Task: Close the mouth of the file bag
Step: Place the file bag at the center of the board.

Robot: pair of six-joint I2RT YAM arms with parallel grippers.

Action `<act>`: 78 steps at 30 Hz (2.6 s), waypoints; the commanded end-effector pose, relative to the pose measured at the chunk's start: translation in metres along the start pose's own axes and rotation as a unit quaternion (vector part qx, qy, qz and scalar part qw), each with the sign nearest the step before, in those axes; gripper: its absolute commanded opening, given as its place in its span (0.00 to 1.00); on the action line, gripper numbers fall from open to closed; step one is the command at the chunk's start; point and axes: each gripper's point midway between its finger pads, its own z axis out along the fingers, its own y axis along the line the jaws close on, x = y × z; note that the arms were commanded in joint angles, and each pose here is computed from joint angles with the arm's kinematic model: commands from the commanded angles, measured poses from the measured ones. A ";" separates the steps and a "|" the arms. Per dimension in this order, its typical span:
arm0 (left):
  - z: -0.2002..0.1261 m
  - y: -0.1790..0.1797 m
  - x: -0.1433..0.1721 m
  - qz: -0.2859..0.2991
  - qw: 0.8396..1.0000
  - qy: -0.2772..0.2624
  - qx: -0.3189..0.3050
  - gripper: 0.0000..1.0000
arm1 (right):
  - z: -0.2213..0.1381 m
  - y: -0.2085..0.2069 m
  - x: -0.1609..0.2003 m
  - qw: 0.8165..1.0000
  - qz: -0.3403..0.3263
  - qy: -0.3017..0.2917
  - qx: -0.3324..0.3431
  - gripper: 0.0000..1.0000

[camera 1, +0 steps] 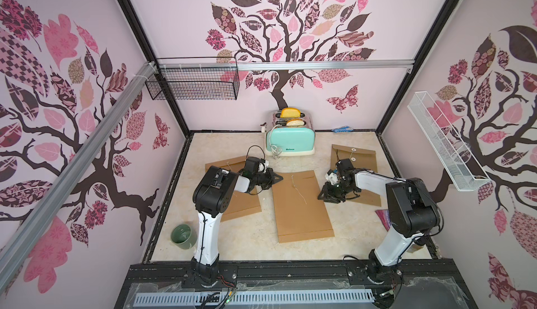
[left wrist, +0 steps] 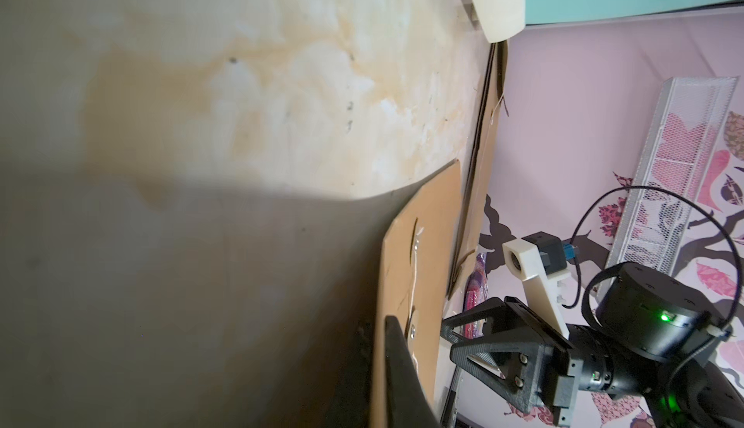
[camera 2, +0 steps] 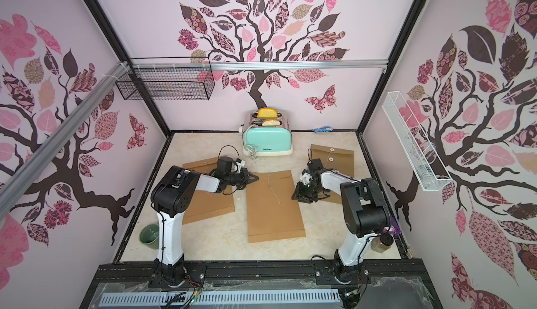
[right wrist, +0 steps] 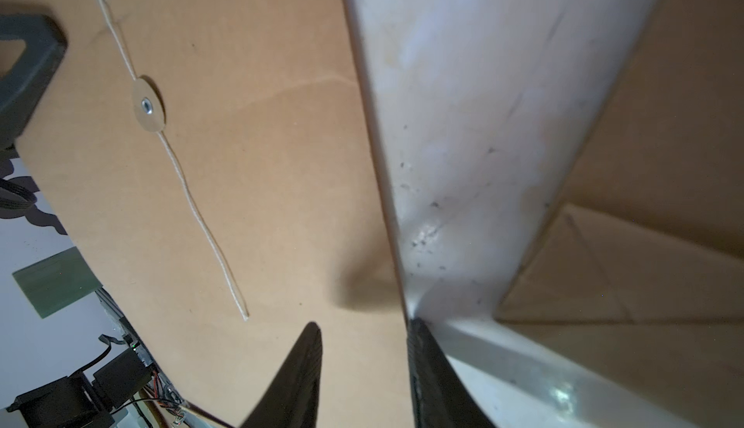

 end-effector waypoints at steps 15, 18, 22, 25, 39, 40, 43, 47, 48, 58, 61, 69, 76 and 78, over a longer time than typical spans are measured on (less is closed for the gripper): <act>-0.019 0.008 -0.015 0.030 0.998 -0.032 -0.048 0.98 | 0.000 0.007 -0.008 1.000 0.004 -0.017 -0.020 0.38; -0.031 0.006 -0.019 0.055 0.993 -0.036 -0.099 0.98 | -0.001 0.009 -0.008 1.000 0.003 -0.019 -0.021 0.37; -0.045 0.018 -0.025 0.061 0.981 -0.036 -0.180 0.98 | -0.005 0.013 -0.010 0.999 0.002 -0.023 -0.027 0.37; -0.047 0.020 -0.029 0.067 0.978 -0.036 -0.196 0.98 | -0.010 0.016 -0.013 0.999 0.000 -0.032 -0.029 0.37; -0.129 -0.049 -0.065 0.117 0.965 -0.139 -0.190 0.98 | -0.070 0.087 -0.022 0.990 -0.064 -0.107 -0.061 0.37; -0.145 -0.048 -0.074 0.105 0.965 -0.157 -0.184 0.98 | -0.071 0.104 -0.020 0.988 -0.079 -0.108 -0.070 0.37; -0.192 -0.035 -0.095 0.081 0.957 -0.200 -0.196 0.97 | -0.068 0.147 -0.015 0.983 -0.116 -0.110 -0.089 0.38; -0.248 0.002 -0.110 0.031 0.933 -0.264 -0.241 0.97 | -0.048 0.187 -0.016 0.979 -0.140 -0.105 -0.103 0.40; -0.258 0.012 -0.112 0.018 0.928 -0.275 -0.251 0.97 | -0.041 0.197 -0.015 0.978 -0.146 -0.099 -0.108 0.41; -0.324 0.085 -0.126 -0.045 0.876 -0.331 -0.349 0.95 | 0.057 0.264 0.014 0.971 -0.206 -0.024 -0.116 0.42; -0.338 0.102 -0.129 -0.075 0.871 -0.359 -0.328 0.95 | 0.076 0.268 0.020 0.971 -0.210 -0.011 -0.113 0.42; -0.330 0.129 -0.139 -0.097 0.876 -0.328 -0.339 0.91 | 0.118 0.263 0.030 0.972 -0.203 0.038 -0.110 0.42; -0.316 0.138 -0.142 -0.103 0.888 -0.315 -0.320 0.85 | 0.136 0.264 0.036 0.970 -0.201 0.062 -0.121 0.43; -0.315 0.140 -0.140 -0.108 0.887 -0.316 -0.319 0.83 | 0.141 0.264 0.039 0.970 -0.197 0.071 -0.125 0.43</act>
